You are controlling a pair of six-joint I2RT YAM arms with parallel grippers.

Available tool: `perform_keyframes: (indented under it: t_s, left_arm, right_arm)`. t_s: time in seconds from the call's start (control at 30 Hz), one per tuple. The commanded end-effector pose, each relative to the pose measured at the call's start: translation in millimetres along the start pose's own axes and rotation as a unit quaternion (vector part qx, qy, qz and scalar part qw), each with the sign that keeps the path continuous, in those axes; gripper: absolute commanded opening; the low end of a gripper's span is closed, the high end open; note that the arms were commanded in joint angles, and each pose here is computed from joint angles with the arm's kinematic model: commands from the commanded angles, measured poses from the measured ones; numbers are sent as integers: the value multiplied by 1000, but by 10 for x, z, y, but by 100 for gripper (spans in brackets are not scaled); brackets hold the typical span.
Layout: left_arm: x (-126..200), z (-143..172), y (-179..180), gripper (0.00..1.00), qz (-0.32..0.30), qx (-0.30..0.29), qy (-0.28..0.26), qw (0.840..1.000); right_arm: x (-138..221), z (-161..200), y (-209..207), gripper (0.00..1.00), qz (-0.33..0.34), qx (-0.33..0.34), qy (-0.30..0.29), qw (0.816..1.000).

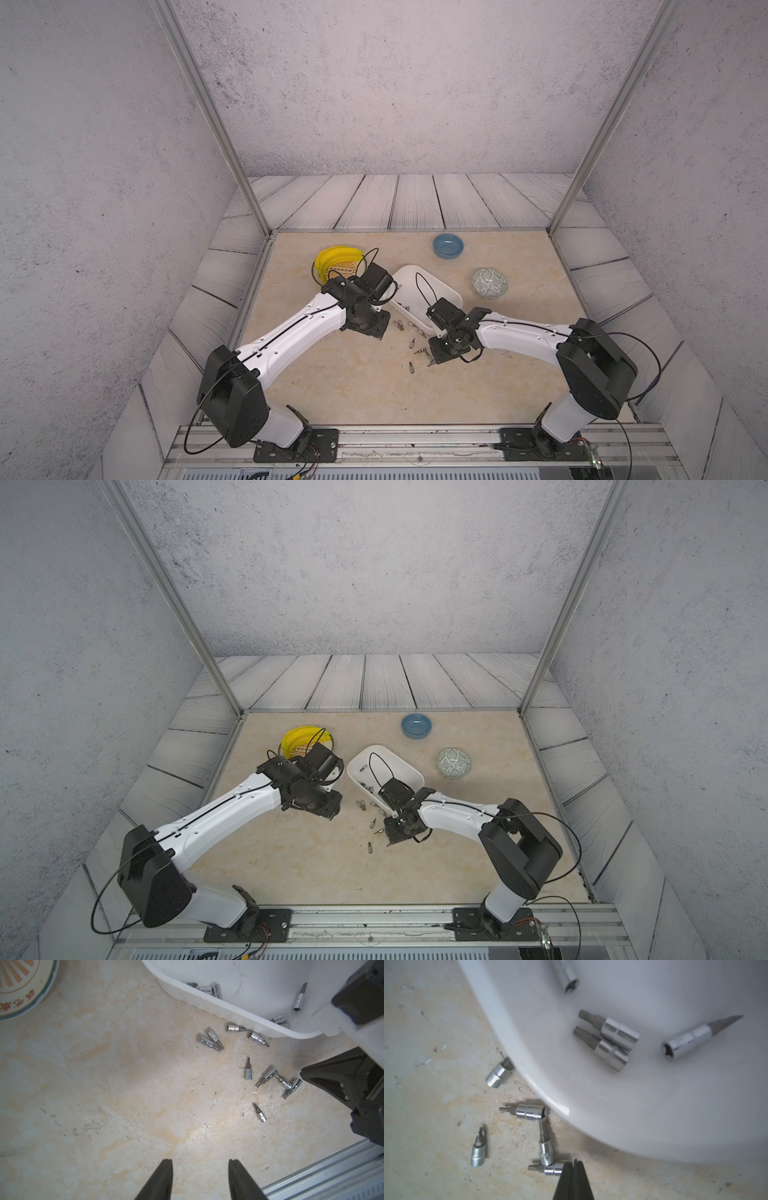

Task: Put the bit on the desktop into the storage box
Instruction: Pick up the screwdriver bit from the center of the board.

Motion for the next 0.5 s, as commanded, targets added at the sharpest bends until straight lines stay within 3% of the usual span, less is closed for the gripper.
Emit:
perform_keyframes:
  t_s: [0.0, 0.47]
  left_arm:
    - [28, 37, 32, 49, 1, 9, -7, 1000]
    - [-25, 143, 61, 49, 3, 18, -1, 1000]
  right_arm:
    - [-10, -53, -1, 0, 11, 1, -5, 1000]
    - [-93, -5, -8, 0, 11, 9, 10, 1000]
Point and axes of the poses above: each gripper's point midway between its finger pads, its own x axis back along the fingers, its own y axis along the line the jaws close on, z = x × y, the point moved 4 cm from there along x, back along the fingers, and after that the axes turned 1 degree about x, right-handed, at the moved point
